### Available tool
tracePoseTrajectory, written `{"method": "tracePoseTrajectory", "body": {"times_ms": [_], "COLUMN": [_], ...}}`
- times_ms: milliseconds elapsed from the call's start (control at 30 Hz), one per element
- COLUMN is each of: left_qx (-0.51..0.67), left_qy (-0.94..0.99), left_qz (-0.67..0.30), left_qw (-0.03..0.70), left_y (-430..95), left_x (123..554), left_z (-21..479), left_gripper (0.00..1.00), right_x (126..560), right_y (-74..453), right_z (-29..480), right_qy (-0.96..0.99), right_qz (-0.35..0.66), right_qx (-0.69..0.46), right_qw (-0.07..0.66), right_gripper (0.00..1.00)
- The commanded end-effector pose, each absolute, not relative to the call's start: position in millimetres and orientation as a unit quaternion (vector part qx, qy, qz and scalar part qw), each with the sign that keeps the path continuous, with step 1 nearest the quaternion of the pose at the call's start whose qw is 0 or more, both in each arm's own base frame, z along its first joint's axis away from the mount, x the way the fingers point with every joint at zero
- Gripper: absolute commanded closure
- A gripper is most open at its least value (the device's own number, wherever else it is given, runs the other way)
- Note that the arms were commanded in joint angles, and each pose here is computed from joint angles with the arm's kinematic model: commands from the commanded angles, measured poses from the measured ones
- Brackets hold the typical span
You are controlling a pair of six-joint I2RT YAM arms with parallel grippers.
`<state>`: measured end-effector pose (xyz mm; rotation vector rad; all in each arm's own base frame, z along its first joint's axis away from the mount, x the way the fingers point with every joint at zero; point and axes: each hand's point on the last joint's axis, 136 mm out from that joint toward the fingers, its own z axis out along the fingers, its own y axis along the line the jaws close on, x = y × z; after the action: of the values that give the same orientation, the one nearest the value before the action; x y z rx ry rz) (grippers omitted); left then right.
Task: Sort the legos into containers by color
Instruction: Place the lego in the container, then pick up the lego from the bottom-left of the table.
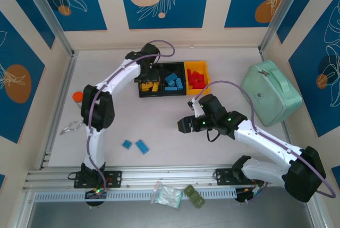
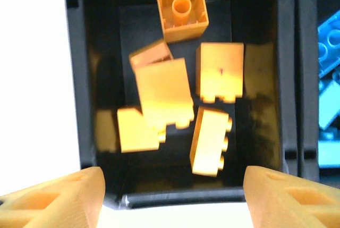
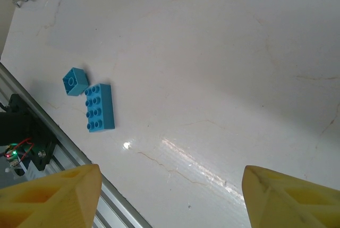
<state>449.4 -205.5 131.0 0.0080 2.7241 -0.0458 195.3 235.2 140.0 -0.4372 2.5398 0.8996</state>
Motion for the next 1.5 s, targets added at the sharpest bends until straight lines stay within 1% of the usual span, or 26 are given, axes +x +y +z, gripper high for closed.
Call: {"method": "tracePoseTrajectory", "body": {"times_ms": [0, 167, 500, 733, 867, 1000, 1133, 1233, 1467], "left_qx": [0.000, -0.008, -0.058, -0.124, -0.173, -0.224, -0.255, -0.264, -0.290], "left_qy": [0.971, 0.972, 0.977, 0.979, 0.974, 0.967, 0.963, 0.961, 0.954], "left_qz": [-0.045, -0.049, -0.043, -0.057, -0.067, -0.055, -0.042, -0.038, -0.060], "left_qw": [0.235, 0.228, 0.201, 0.153, 0.129, 0.107, 0.082, 0.074, 0.053], "left_y": [-205, -191, -144, -121, -117, -111, -106, -103, -110], "left_x": [430, 392, 308, 246, 213, 184, 161, 152, 144], "left_z": [165, 164, 148, 110, 85, 63, 47, 41, 21], "left_gripper": [0.31, 0.31, 0.31, 0.31, 0.31, 0.30, 0.27, 0.24, 0.24], "right_x": [199, 198, 203, 201, 199, 196, 194, 193, 194], "right_y": [241, 244, 259, 283, 293, 300, 299, 297, 296], "right_z": [155, 159, 179, 185, 181, 176, 172, 168, 164], "right_qy": [0.902, 0.899, 0.888, 0.875, 0.874, 0.874, 0.876, 0.878, 0.881], "right_qz": [0.332, 0.334, 0.331, 0.336, 0.336, 0.338, 0.337, 0.334, 0.331], "right_qx": [-0.168, -0.175, -0.207, -0.253, -0.264, -0.267, -0.266, -0.262, -0.260], "right_qw": [0.217, 0.220, 0.243, 0.239, 0.232, 0.224, 0.220, 0.218, 0.216], "right_gripper": [0.30, 0.29, 0.29, 0.28, 0.28, 0.28, 0.28, 0.28, 0.28]}}
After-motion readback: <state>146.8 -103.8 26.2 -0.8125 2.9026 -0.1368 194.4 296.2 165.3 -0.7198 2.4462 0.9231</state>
